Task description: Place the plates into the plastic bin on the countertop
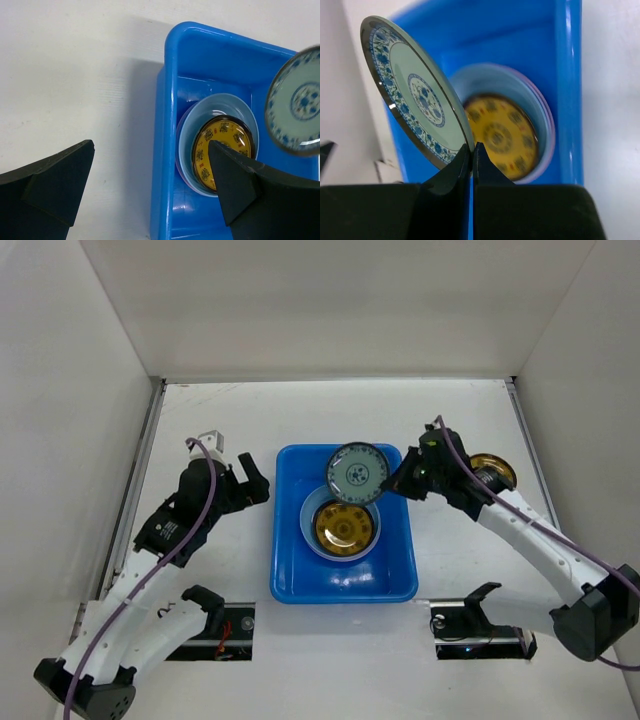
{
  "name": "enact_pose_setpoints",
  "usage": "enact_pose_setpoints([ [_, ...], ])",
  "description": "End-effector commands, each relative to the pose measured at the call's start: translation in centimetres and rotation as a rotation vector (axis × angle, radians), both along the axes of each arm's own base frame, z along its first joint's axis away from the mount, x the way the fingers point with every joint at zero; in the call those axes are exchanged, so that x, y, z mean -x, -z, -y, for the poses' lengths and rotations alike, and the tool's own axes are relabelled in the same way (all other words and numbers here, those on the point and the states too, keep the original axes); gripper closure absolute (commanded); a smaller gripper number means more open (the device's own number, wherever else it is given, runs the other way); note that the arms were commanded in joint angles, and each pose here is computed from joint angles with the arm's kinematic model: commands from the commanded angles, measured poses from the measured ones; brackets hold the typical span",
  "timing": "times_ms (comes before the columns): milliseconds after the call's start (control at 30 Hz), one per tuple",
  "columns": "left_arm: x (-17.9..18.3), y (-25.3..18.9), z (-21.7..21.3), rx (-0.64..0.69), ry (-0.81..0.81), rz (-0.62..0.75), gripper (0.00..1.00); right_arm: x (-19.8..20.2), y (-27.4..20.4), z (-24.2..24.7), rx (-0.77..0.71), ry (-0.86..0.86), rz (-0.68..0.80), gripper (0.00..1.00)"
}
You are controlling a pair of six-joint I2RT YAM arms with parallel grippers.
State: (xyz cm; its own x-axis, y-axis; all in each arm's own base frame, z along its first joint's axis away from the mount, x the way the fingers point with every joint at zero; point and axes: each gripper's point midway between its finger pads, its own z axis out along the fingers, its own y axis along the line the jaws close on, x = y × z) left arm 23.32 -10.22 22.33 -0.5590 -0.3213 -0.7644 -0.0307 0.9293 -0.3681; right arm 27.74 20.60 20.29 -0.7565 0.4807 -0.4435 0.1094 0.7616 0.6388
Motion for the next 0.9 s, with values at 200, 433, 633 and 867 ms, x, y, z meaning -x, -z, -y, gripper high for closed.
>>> enact_pose_setpoints([
  [200,-1.0,0.7,0.7,0.043,0.002,0.026,0.00,5.6,4.7,-0.3,0.162,-0.145,-0.110,0.97],
  [433,-0.4,1.4,0.8,0.073,0.007,0.019,0.00,6.7,7.1,-1.9,0.215,-0.213,-0.164,0.95],
  [633,-0.1,1.8,0.7,0.071,0.006,0.012,0.00,6.3,7.7,-2.8,0.251,-0.219,-0.163,0.84],
  [867,-0.1,2.2,0.7,0.059,0.009,0.000,0.00,5.5,6.4,-3.7,0.272,-0.222,-0.136,0.51],
])
